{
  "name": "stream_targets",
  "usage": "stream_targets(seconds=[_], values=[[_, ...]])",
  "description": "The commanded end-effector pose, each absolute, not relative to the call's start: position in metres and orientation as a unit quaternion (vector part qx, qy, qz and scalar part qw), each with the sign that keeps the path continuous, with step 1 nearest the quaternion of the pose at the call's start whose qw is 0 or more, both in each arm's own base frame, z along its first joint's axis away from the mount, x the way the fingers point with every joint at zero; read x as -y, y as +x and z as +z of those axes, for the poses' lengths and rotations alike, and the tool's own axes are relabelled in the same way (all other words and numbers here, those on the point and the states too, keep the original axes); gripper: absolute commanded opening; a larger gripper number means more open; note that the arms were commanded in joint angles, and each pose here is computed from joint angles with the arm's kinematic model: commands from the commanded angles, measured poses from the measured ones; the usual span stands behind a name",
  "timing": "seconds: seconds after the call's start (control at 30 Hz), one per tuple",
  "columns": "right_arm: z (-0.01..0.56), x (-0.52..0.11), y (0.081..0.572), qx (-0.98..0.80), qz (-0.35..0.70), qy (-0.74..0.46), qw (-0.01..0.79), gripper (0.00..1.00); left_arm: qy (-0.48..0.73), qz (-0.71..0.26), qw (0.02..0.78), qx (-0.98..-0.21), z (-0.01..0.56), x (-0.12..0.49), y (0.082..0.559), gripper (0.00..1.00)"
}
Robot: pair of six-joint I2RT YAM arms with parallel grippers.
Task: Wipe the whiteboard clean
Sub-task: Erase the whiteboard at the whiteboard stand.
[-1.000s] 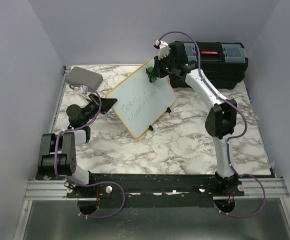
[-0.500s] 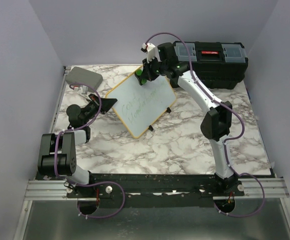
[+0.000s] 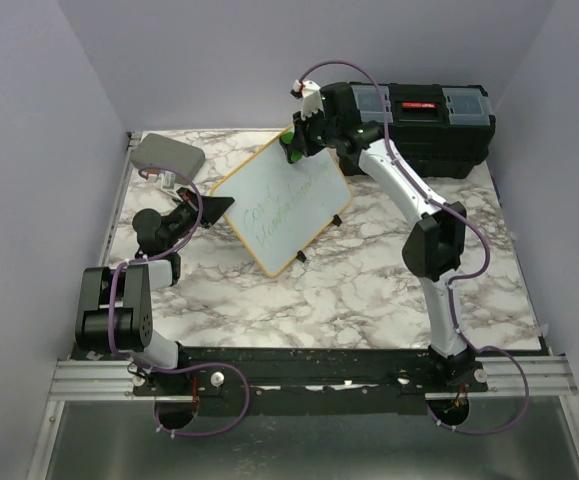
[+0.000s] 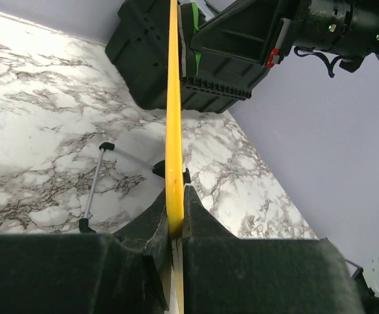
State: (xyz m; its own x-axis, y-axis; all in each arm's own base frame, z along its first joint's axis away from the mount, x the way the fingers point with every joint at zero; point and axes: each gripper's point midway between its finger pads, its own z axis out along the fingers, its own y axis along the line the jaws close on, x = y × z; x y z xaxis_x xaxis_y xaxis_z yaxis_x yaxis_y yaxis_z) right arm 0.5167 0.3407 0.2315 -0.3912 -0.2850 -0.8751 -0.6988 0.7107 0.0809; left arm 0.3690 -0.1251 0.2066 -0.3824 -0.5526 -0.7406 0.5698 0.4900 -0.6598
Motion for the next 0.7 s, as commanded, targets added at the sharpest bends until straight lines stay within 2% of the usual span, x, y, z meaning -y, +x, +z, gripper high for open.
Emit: stream_targets(seconds=[0.0, 0.3, 0.67], values=[[0.212, -0.363, 0.487, -0.784, 0.276, -0.375, 0.411, 0.01, 0.064, -0.517, 0.545, -0.657, 0.209, 0.14, 0.356, 0.0], [0.219, -0.39, 0.452, -0.755, 0.292, -0.433, 0.397, 0.01, 0.064, -0.516, 0.546, -0.657, 0.209, 0.14, 0.355, 0.0], [0.202, -0.378, 0.442, -0.759, 0.231, -0.475, 0.38, 0.01, 0.064, -0.517, 0.546, -0.656, 0.21, 0.14, 0.355, 0.0]])
